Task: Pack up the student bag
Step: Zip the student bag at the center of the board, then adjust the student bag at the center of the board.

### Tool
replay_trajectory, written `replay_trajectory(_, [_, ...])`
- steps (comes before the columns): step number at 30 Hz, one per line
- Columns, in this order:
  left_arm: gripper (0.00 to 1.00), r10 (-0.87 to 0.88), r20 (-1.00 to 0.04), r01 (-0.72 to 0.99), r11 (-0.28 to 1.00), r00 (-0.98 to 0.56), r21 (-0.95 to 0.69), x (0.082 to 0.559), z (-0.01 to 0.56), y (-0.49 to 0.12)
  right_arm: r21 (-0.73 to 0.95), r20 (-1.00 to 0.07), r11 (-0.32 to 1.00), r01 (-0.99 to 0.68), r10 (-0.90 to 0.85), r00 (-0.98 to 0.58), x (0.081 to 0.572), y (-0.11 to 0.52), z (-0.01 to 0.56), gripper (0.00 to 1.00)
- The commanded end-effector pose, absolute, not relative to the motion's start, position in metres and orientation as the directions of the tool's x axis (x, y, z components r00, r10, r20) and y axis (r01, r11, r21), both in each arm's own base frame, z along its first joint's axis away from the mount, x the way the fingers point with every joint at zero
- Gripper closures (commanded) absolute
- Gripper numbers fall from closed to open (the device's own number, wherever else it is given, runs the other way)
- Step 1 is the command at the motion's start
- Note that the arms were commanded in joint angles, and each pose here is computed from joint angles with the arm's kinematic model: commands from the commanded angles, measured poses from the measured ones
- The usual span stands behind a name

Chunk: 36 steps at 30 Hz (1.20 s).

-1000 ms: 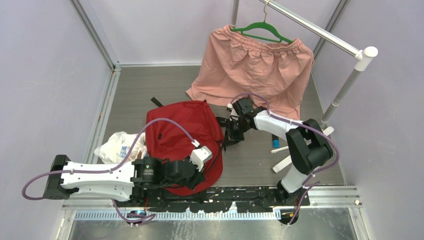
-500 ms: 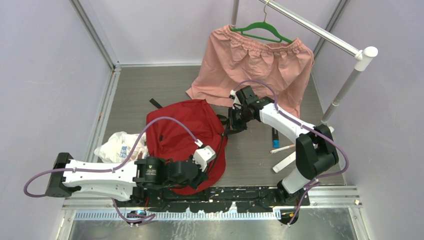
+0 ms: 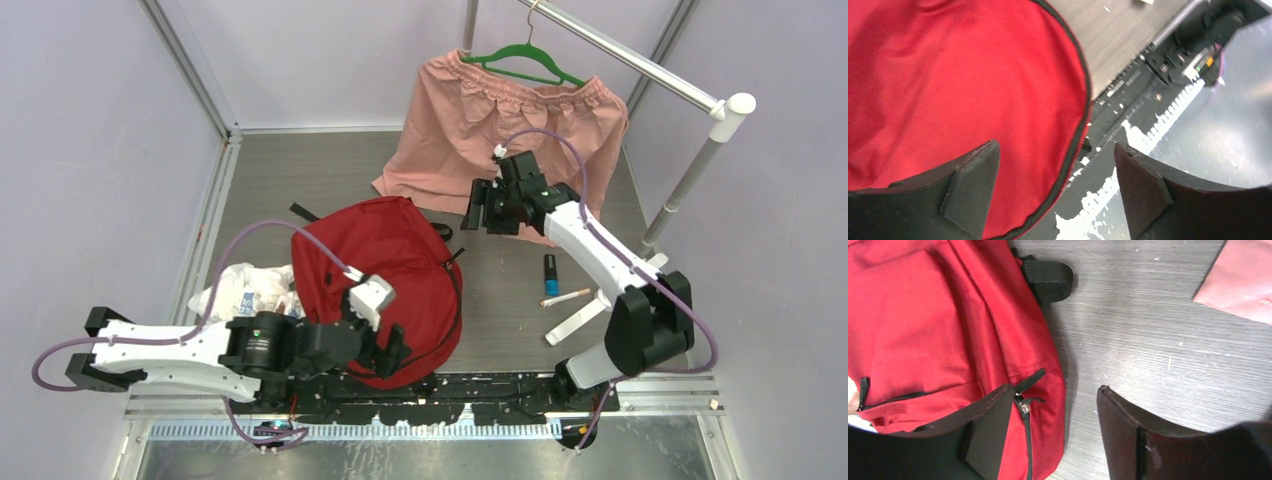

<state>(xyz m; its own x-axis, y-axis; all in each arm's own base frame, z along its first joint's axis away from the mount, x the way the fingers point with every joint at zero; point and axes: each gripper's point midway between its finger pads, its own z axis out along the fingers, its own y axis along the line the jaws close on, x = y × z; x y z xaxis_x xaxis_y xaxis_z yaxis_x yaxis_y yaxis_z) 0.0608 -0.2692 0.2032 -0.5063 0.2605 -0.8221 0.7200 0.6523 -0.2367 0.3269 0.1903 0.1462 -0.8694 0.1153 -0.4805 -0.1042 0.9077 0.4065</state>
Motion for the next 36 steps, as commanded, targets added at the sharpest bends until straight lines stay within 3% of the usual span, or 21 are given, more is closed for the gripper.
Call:
replay_trajectory(1, [0.12,0.077,-0.859,0.527,0.816,-0.506,-0.237,0.098,0.226,-0.223,0.354,-0.581,0.925,-0.136,0.104,-0.807,0.316,0.174,0.176,0.3])
replay_trajectory(6, [0.1,0.015,-0.824,0.4,0.879,-0.566,-0.258,0.107,0.214,-0.189,0.367,-0.539,0.918,-0.15,0.078,-0.839,0.276,0.165,0.164,0.29])
replay_trajectory(14, [0.11,0.066,-0.788,0.41,0.879,-0.612,-0.245,0.102,0.187,-0.208,0.329,-0.54,0.941,-0.083,0.116,-0.834,0.255,0.144,0.157,0.28])
replay_trajectory(21, [0.08,0.173,-0.633,0.362,0.914,-0.754,-0.182,0.114,0.147,-0.219,0.346,-0.525,0.935,-0.072,0.13,-0.841,0.252,0.145,0.153,0.28])
replay_trajectory(36, [0.04,-0.016,-0.715,0.149,0.975,-0.699,-0.168,0.144,0.179,-0.121,0.361,-0.554,0.932,-0.032,0.186,-0.812,0.245,0.138,0.159,0.27])
